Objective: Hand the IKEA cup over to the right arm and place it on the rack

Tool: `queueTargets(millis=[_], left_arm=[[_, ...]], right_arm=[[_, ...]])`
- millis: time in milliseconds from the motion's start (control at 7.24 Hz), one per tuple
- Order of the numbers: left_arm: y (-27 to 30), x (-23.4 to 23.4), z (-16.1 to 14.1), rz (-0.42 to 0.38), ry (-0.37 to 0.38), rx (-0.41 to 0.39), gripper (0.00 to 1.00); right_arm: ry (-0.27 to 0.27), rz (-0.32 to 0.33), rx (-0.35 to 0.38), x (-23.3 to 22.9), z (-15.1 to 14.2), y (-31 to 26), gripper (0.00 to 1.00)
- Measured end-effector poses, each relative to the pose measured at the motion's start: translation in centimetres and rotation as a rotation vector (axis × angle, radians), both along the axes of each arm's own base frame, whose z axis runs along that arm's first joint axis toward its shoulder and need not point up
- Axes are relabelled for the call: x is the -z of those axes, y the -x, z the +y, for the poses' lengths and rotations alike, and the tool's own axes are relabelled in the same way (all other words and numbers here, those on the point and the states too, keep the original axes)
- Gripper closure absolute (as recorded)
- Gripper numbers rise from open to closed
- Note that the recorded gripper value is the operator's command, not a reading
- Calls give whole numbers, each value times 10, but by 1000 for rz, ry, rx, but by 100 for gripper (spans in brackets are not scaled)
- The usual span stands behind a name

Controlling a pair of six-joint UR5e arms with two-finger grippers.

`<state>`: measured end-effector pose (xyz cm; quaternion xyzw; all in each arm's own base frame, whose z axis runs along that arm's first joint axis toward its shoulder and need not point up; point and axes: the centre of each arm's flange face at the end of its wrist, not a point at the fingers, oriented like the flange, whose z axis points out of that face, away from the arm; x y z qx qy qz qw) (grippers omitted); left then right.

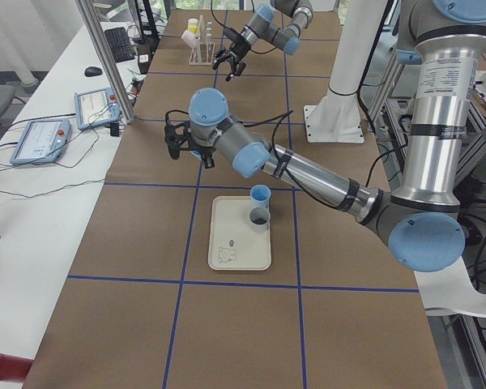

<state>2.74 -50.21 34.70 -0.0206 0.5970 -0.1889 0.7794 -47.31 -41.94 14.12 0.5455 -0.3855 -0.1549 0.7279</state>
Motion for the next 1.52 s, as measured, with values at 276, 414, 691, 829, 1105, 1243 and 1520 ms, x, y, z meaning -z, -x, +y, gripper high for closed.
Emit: queueTargets(millis=[276,414,691,829,1105,1243,1520], left_arm=[[-29,85,-8,96,94,-13,100],[-54,119,-8,123,125,-41,100],[-98,156,-2,148,145,-107,100],[-116,164,3,151,139,-140,100],[-141,176,11,155,121,-189,100],[-151,180,15,158,111,-210,100],[-168,184,22,157,94,-231,100]], right_arm=[[-83,10,-46,27,21,15,1],[-109,2,-37,41,31,21,1],[-163,-42,-10,60,49,30,1],[-207,-69,2,62,58,36,1],[-264,-120,10,60,66,44,1],[-277,-128,11,60,67,45,1],[-299,-123,11,63,68,44,1]])
